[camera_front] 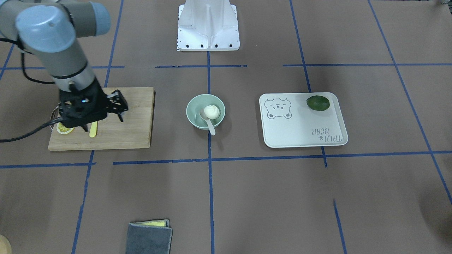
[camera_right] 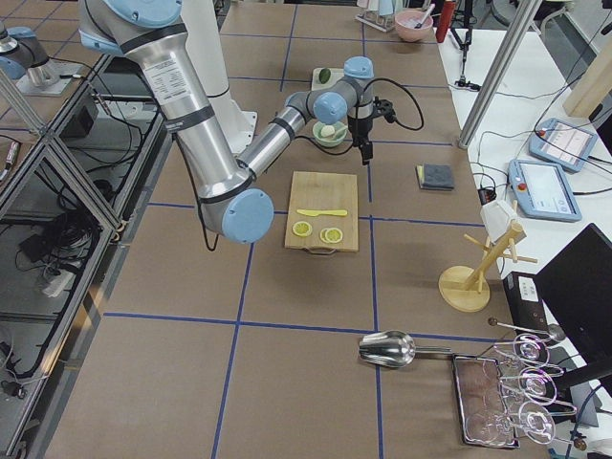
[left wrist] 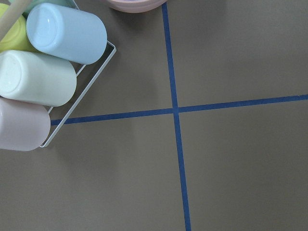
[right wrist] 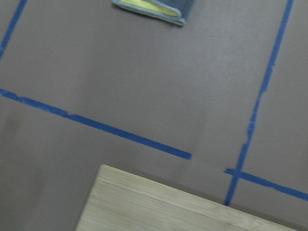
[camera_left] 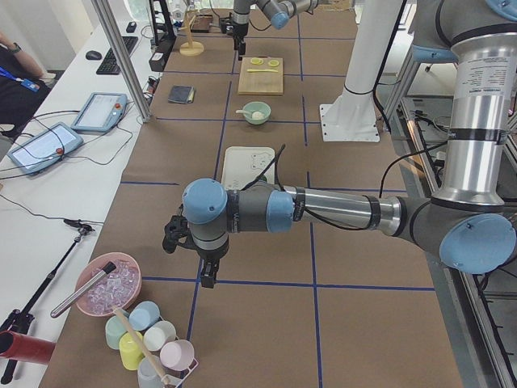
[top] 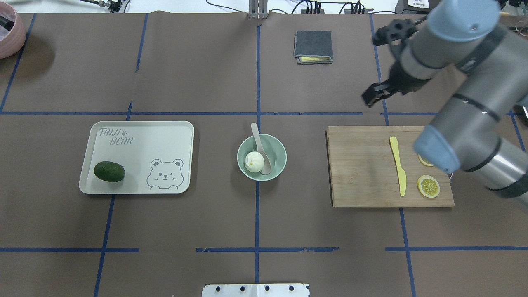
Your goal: Put spoon and bun in bowl
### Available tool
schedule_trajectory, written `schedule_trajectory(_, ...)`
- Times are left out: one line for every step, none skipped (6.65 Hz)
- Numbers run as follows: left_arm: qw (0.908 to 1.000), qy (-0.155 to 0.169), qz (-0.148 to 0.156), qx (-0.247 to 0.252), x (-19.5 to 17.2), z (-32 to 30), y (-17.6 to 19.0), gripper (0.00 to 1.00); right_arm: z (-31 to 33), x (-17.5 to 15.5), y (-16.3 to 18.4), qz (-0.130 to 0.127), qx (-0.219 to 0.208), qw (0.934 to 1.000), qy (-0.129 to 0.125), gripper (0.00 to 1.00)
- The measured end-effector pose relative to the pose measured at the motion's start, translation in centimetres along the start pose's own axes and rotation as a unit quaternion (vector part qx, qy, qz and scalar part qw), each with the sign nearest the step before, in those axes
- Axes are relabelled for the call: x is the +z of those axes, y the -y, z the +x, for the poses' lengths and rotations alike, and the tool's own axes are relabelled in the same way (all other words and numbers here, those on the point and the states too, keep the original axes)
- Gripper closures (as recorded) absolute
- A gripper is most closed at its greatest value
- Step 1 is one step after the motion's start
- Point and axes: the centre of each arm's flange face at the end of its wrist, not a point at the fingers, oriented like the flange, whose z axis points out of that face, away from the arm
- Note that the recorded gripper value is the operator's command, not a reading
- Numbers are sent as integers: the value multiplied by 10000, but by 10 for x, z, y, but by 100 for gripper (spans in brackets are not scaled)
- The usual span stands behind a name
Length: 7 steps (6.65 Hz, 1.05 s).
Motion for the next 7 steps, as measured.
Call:
schedule_trajectory(9998, 192, -33, 6, 0, -3, -1, 0, 91, -9, -29, -179, -359, 9992, -27, 0)
schedule_trajectory(9996, 277, -48, 8, 0, -5, -1, 0, 181, -18, -70, -324, -515, 9981, -47, 0)
schedule_trajectory(9995, 302, -63, 2, 1, -6, -2, 0, 249, -23, -120, -457, -339, 9983, -78, 0)
schedule_trajectory(9995, 306, -90, -14, 3, -8, -2, 0, 295, -21, -171, -618, -3, 9980, -113, 0)
schedule_trajectory(9995, 297, -124, -23, 5, -8, -3, 0, 326, -14, -216, -799, 336, 9961, -139, 0)
schedule_trajectory(9995, 275, -182, -2, 11, -5, -5, 0, 347, -10, -246, -903, 652, 9937, -138, 0)
schedule_trajectory(9994, 256, -240, 26, 17, -2, -6, 0, 361, -9, -265, -936, 899, 9915, -67, 0)
